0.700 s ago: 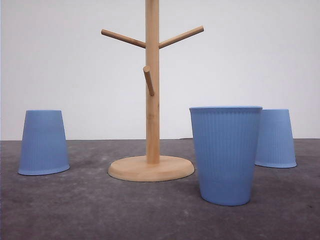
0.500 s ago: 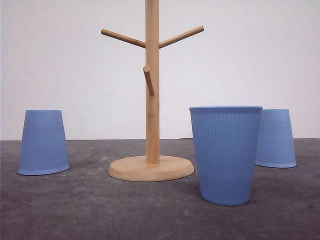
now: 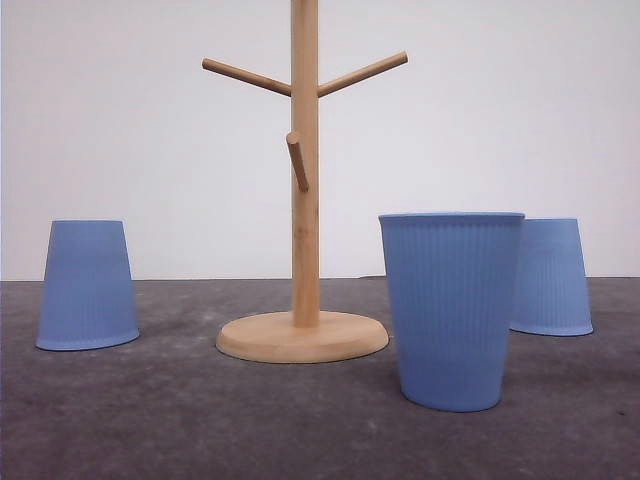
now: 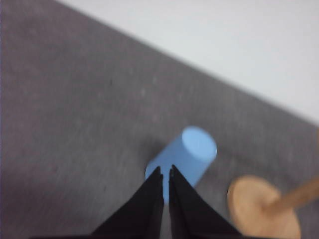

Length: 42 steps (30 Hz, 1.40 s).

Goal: Place three cups

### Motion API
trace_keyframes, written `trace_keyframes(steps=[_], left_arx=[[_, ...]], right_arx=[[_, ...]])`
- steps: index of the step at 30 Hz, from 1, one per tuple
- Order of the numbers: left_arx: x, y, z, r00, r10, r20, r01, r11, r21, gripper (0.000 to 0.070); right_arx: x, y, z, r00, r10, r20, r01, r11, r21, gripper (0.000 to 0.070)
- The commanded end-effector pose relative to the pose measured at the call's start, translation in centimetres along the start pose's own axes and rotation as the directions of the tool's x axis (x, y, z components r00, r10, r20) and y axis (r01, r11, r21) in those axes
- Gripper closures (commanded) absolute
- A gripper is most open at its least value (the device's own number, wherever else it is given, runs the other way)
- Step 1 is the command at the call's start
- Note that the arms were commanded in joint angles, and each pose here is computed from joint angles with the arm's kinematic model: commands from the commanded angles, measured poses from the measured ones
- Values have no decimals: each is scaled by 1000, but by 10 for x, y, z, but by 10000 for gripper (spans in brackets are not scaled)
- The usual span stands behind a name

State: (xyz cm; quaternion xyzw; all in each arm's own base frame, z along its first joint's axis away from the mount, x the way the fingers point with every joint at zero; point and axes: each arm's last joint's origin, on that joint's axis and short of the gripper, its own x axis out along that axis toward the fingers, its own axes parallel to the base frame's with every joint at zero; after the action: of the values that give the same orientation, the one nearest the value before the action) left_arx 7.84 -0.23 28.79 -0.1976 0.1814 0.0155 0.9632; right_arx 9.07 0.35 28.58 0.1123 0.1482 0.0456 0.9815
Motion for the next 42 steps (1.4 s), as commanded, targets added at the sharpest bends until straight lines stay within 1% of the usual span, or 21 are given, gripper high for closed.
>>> trace_keyframes(steps=[1, 4, 8, 10, 12, 14, 16, 18, 19, 20, 21, 22, 23, 24, 25, 27, 31, 32, 37, 40, 42], left_arx=[[2, -3, 7, 998, 3, -63, 3, 997, 83, 697], [10, -9, 14, 982, -38, -186, 60, 992, 114, 697], [26, -14, 18, 935, -120, -334, 172, 976, 131, 697], [35, -17, 17, 911, -141, -388, 213, 965, 150, 697], [41, -22, 16, 898, -156, -412, 245, 954, 173, 697], [44, -28, 14, 887, -181, -425, 302, 924, 236, 696], [44, -35, 12, 879, -203, -431, 361, 875, 324, 696], [43, -40, 10, 882, -194, -430, 385, 822, 419, 685], [42, -42, 9, 884, -188, -429, 396, 789, 470, 666], [42, -43, 9, 885, -183, -428, 402, 764, 504, 624], [41, -44, 8, 886, -178, -427, 404, 748, 527, 540], [41, -45, 7, 888, -174, -426, 404, 738, 541, 422], [41, -46, 7, 889, -171, -425, 401, 739, 542, 304], [41, -46, 7, 890, -170, -424, 398, 744, 536, 222], [41, -46, 7, 890, -170, -422, 393, 755, 525, 172], [43, -47, 8, 895, -171, -413, 375, 790, 485, 176], [53, -50, 11, 906, -156, -394, 309, 880, 360, 177], [57, -51, 12, 904, -150, -400, 297, 894, 336, 176], [89, -59, 15, 895, -113, -431, 247, 931, 268, 160], [113, -63, 18, 896, -94, -434, 216, 947, 239, 90], [129, -65, 20, 903, -72, -424, 189, 952, 241, 89]], right_arx=[[5, 2, 7, 998, 26, -49, -28, 998, -51, 693], [16, 3, 12, 987, 65, -148, -79, 993, -86, 692], [31, 5, 10, 964, 114, -238, -145, 982, -120, 690], [34, 9, 8, 957, 127, -261, -173, 972, -161, 677], [36, 14, 7, 955, 122, -271, -184, 958, -218, 672], [35, 19, 5, 953, 125, -277, -202, 941, -270, 670], [35, 24, 4, 945, 155, -287, -241, 925, -294, 653], [34, 27, 3, 940, 174, -293, -264, 916, -303, 575], [34, 29, 2, 938, 180, -295, -271, 913, -306, 518], [34, 29, 2, 938, 181, -295, -273, 912, -307, 445], [34, 29, 2, 938, 180, -295, -271, 912, -308, 362], [34, 29, 2, 940, 176, -294, -268, 913, -309, 273], [34, 29, 2, 942, 169, -291, -260, 914, -311, 223], [34, 29, 3, 943, 165, -289, -256, 915, -313, 199], [34, 29, 3, 944, 164, -287, -254, 915, -313, 196], [33, 28, 3, 945, 166, -282, -254, 915, -314, 196], [33, 29, 3, 945, 166, -281, -254, 915, -314, 196], [33, 29, 3, 945, 167, -281, -255, 915, -313, 196], [33, 29, 3, 945, 169, -281, -256, 915, -312, 196], [33, 29, 3, 945, 169, -281, -253, 921, -296, 196], [33, 29, 3, 945, 169, -281, -252, 924, -288, 196]])
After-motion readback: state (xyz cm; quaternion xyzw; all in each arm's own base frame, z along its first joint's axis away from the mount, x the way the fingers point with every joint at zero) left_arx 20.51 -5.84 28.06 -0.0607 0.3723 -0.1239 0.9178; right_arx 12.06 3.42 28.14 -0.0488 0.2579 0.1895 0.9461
